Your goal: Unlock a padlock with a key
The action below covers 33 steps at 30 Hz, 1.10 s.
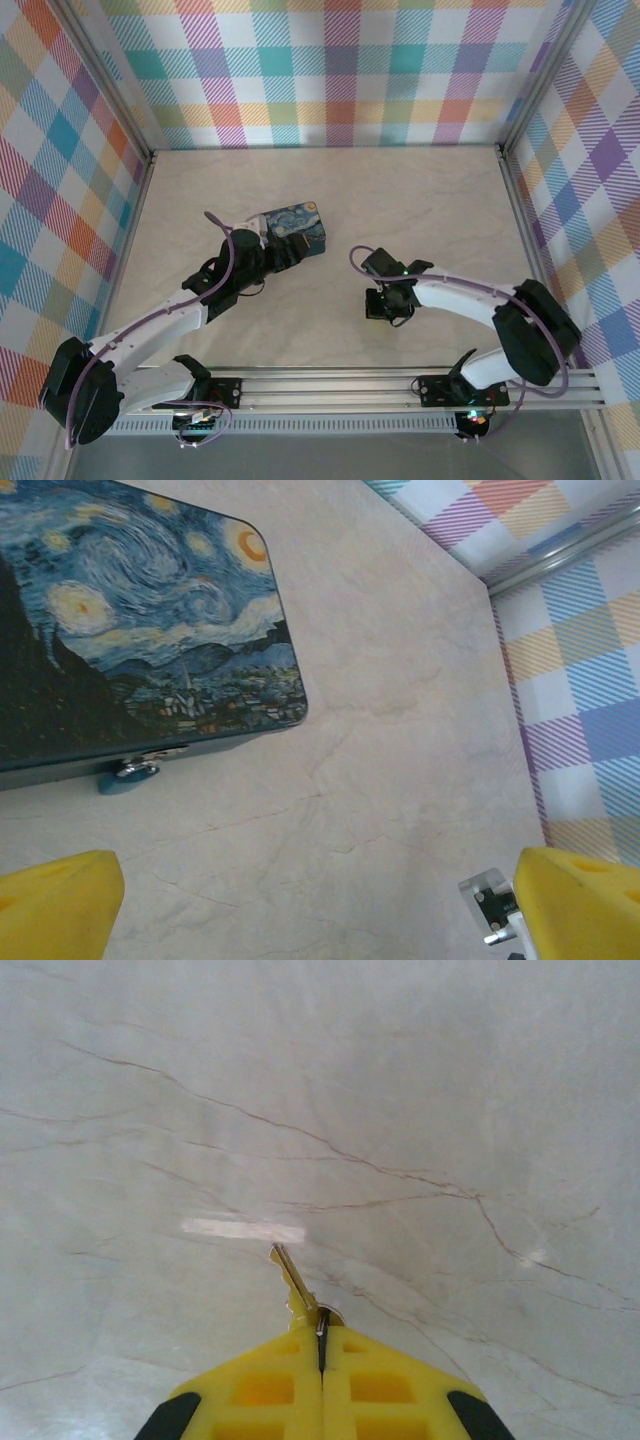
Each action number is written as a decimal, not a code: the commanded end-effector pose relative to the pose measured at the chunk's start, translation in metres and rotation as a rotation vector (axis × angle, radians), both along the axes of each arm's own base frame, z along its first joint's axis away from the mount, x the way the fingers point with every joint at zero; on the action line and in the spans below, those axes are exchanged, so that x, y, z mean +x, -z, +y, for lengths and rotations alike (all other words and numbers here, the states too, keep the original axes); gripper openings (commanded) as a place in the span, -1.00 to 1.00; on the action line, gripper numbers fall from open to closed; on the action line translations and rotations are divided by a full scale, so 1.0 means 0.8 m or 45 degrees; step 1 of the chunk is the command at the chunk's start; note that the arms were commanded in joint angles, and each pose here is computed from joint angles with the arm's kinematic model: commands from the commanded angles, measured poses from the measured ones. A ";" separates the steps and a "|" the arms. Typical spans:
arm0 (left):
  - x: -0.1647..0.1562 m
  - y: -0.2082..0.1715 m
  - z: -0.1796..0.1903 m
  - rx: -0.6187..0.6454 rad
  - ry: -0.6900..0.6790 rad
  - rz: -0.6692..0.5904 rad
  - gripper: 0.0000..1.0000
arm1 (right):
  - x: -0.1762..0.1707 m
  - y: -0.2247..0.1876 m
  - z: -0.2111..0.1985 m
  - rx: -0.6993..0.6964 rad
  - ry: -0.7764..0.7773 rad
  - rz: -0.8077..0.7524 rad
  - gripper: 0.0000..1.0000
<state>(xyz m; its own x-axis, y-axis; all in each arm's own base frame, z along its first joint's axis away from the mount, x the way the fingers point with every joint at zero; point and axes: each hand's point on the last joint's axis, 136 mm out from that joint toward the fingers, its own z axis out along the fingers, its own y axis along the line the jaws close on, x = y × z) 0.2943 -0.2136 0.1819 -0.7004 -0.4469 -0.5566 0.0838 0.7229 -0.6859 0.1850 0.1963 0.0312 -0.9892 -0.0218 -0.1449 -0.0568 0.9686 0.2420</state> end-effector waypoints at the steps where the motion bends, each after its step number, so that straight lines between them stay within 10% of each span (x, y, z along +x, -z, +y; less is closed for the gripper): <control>1: 0.000 -0.036 -0.025 -0.128 0.076 -0.050 0.97 | 0.016 -0.029 0.024 0.172 0.000 -0.137 -1.00; 14: -0.014 -0.060 -0.107 -0.240 0.389 -0.053 0.43 | 0.048 -0.176 0.059 0.663 -0.071 -0.688 -1.00; 33: -0.038 -0.048 -0.190 -0.213 0.630 -0.028 -0.24 | 0.049 -0.217 0.066 0.744 -0.129 -0.809 -1.00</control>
